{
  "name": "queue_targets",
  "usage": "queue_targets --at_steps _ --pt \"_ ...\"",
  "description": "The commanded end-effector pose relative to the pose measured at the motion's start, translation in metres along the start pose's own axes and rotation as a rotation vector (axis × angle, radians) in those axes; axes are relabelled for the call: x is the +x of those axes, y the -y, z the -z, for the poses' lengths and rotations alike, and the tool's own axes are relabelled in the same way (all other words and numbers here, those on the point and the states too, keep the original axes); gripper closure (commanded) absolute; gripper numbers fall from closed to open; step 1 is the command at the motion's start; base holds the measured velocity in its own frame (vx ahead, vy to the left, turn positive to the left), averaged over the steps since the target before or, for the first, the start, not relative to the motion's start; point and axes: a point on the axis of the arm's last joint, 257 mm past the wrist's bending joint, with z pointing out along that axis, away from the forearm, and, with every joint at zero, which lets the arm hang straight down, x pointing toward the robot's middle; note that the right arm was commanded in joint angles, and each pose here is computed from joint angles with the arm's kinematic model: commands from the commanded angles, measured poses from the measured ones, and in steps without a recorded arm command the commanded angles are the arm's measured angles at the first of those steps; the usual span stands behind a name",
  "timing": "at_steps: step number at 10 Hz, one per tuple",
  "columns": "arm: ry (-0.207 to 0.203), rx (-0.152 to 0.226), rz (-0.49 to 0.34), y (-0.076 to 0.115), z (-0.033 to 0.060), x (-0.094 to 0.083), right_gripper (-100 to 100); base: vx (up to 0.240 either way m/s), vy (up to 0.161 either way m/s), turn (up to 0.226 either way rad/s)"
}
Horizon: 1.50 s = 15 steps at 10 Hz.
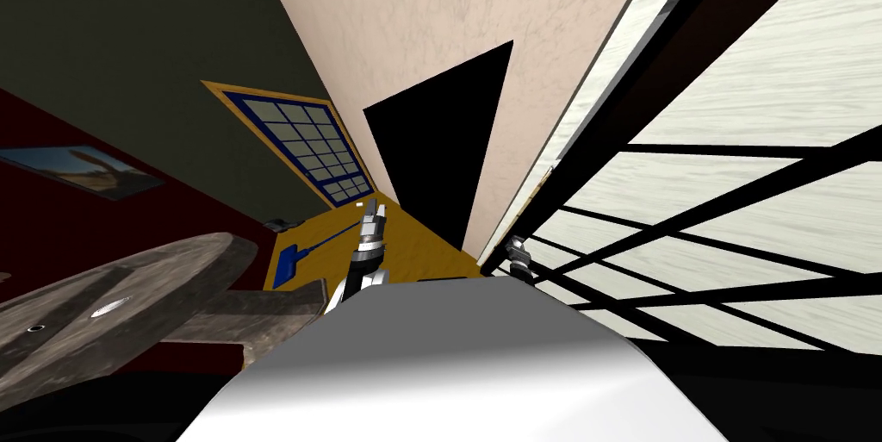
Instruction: Pull the door open
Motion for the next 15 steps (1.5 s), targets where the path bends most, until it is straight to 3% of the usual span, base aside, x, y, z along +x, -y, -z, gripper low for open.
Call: queue_targets --at_steps 1,3,11,13,15 --pt "-0.002 0.001 -0.002 0.001 -0.0002 0.000 100 0.000 0.000 0.000" --pt "-0.002 0.001 -0.002 0.001 -0.0002 0.000 100 0.000 0.000 0.000" --pt "0.016 0.153 -0.019 0.044 0.0029 -0.002 100 -0.228 0.013 0.061" --pt "0.021 0.159 -0.018 0.046 0.0044 -0.003 100 -0.170 0.006 0.039" --pt "0.028 0.212 -0.018 0.058 0.0115 -0.005 100 -0.217 -0.017 0.079"
